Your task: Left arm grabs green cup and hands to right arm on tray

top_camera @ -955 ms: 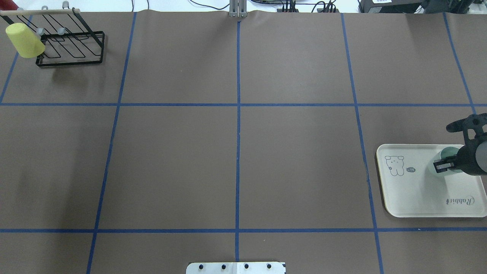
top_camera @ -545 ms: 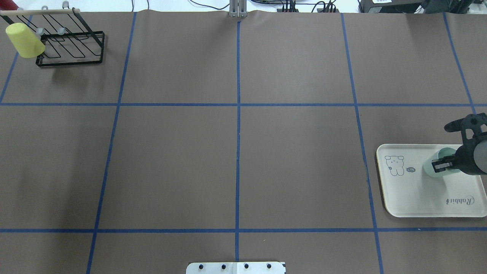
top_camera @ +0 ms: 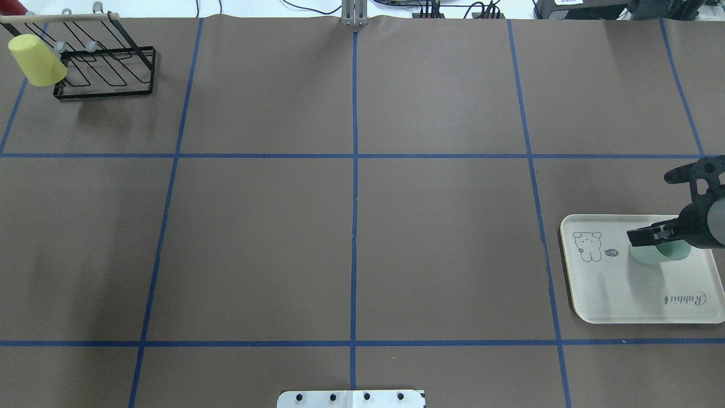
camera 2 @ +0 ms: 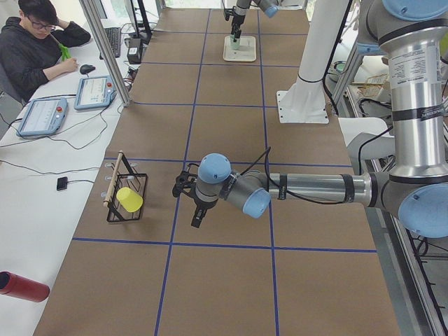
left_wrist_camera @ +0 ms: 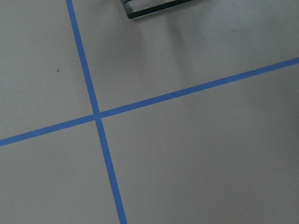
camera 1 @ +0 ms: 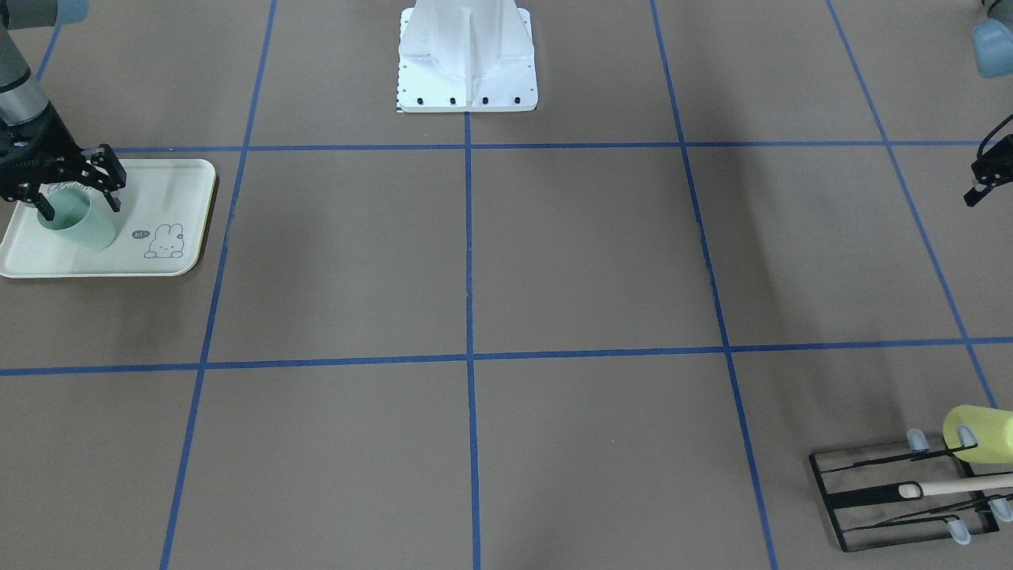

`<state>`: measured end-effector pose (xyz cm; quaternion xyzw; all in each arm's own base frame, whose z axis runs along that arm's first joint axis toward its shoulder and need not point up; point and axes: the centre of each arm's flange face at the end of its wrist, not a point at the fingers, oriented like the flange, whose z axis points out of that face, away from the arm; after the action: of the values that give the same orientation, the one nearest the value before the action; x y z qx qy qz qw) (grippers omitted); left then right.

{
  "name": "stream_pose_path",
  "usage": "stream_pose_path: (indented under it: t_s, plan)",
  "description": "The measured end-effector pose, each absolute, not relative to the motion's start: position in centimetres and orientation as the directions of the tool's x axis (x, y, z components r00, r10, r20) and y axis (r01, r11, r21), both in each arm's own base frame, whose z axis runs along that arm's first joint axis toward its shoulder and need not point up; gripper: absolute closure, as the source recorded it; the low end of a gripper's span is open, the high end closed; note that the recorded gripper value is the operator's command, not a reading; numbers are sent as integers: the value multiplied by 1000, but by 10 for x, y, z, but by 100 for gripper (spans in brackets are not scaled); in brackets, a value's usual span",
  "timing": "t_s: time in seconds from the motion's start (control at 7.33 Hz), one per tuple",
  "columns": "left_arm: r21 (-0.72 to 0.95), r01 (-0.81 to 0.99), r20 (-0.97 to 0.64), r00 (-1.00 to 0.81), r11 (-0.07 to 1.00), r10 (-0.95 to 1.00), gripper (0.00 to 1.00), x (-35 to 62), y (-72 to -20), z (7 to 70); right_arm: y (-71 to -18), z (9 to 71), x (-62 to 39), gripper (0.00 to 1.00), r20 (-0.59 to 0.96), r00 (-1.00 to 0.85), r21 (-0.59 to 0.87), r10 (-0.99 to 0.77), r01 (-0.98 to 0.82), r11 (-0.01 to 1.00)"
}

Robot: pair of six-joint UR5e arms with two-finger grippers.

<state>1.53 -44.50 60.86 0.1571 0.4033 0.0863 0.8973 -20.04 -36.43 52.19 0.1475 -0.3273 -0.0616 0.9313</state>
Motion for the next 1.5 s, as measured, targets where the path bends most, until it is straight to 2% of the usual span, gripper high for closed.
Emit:
stream_pose_path:
  t_s: [0.27,0.68,0.82,1.23,1.5]
  plan:
    - [351,-28,-696,660,936,281,0,15,-444,609,-404,506,-158,0,600,764,313,-236,47,949]
    - [334,-32,-697,665,942,269,0,13,-440,620,-448,526,-44,0,522,791,301,-321,181,936]
    - [310,-37,-700,668,950,254,0,12,-439,624,-458,538,-5,0,539,772,273,-336,218,937]
    - [198,-109,-689,691,974,217,0,-25,-446,636,-455,595,54,1,612,739,184,-282,214,959]
    - [104,-83,-698,704,991,132,0,-59,-451,626,-446,622,59,0,629,741,126,-234,200,972]
